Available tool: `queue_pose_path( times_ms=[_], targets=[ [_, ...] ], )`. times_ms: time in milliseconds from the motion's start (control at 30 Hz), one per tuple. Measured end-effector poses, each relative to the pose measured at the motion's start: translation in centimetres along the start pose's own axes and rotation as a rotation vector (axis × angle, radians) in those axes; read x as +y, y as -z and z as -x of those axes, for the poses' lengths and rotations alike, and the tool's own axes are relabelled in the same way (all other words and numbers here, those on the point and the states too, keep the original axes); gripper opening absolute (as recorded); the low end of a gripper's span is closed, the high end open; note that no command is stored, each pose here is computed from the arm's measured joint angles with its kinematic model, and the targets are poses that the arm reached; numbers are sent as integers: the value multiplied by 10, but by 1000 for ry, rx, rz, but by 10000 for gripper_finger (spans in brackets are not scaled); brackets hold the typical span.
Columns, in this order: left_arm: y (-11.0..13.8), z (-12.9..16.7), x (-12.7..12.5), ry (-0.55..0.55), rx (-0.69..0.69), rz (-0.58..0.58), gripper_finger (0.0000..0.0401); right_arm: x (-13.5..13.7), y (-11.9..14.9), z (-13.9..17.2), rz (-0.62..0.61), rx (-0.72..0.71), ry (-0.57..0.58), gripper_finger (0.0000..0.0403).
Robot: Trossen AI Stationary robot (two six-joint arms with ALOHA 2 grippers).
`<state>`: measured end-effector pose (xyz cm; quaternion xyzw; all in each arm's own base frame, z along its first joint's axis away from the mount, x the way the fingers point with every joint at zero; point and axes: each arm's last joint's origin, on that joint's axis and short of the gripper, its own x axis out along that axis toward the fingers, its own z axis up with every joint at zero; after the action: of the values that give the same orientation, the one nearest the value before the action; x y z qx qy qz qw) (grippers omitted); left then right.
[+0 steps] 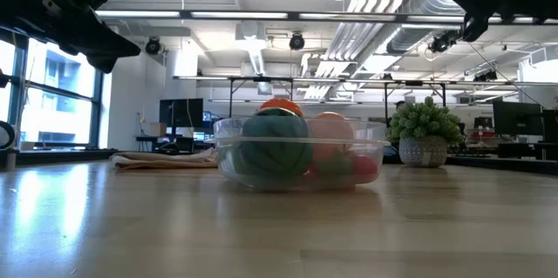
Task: Pick and placing Produce into tupperware
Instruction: Return to Home Position
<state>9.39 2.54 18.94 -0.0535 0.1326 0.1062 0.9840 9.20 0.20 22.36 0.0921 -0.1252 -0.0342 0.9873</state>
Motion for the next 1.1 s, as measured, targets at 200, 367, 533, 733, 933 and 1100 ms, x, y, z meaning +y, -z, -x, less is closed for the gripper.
queue_pose_path(
  times_ms=[200,367,533,733,933,1100],
  targets=[
    [0,0,0,0,0,0,14,-3,23,0,-24,2,-38,68],
    [0,0,0,0,0,0,14,-5,38,1,-32,70,-38,68],
    [0,0,0,0,0,0,14,-7,50,2,27,182,-9,68],
    [0,0,0,0,0,0,14,-10,60,4,54,289,52,68],
    [0,0,0,0,0,0,14,-10,61,4,50,291,53,68],
    [0,0,0,0,0,0,14,-10,61,4,50,291,53,68]
  ],
)
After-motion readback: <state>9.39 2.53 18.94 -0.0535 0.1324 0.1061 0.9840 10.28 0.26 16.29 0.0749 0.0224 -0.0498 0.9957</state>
